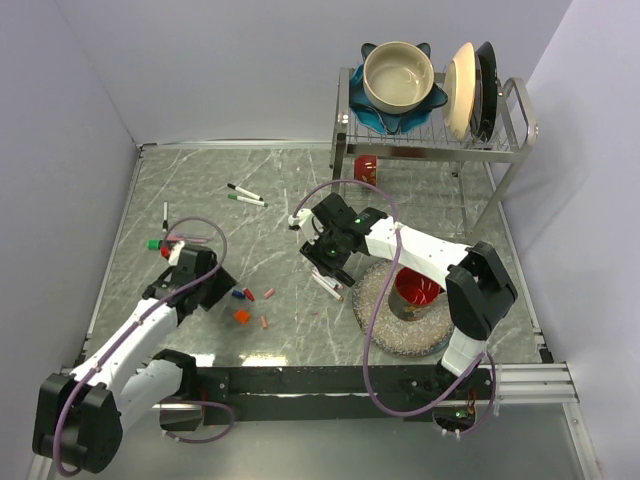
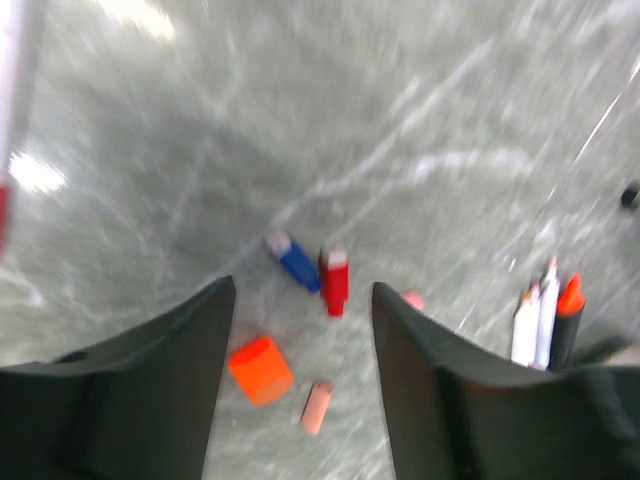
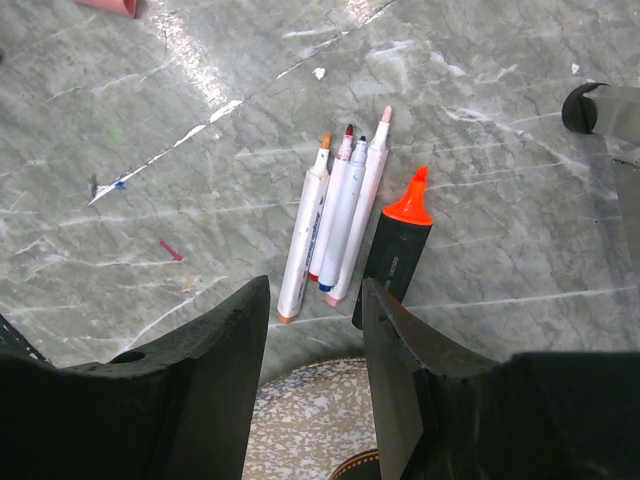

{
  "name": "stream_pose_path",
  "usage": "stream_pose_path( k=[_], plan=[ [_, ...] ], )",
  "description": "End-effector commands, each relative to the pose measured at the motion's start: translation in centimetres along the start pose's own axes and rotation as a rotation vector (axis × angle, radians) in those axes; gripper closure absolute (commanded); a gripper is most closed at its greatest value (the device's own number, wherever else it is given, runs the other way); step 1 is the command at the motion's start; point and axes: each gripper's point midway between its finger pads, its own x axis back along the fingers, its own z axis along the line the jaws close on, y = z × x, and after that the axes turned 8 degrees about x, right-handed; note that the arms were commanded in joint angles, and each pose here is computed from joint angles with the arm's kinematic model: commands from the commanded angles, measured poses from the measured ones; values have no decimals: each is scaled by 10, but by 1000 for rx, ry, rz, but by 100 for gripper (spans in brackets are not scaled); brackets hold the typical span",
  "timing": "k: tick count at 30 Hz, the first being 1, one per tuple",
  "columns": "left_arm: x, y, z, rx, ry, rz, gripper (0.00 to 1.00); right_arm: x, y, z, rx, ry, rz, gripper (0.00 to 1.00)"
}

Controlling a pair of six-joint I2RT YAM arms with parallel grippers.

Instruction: Open the pen caps

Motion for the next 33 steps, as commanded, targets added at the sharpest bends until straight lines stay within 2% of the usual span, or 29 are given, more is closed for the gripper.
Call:
stream_pose_path(
  k=[1,2,8,17,24,27,28,30,31,33],
  plan=[
    [10,49,-8,8,35,-167,34,22,22,-6,20,-22,-87,50],
    [10,55,-8,13,48,-183,29,23,23,-5,20,-21,-92,50],
    [3,78,1,-25,207,-215,14,25,24,-3,21,-9,-103,50],
    [-21,89,52,106,415,-225,14,30,28,5,26,24,-130,50],
    [-32,96,67,195,416,-207,14,34,30,7,28,31,-141,50],
    [-38,94,76,237,457,-166,19,37,32,7,30,27,-152,50],
    [-40,92,79,238,477,-150,27,38,32,6,29,26,-153,50],
    [-46,87,81,234,507,-108,35,39,32,6,30,24,-154,50],
    [-48,83,83,232,521,-89,43,38,31,6,30,24,-154,50],
    [-52,78,84,229,534,-56,47,39,31,6,30,23,-156,50]
  ],
)
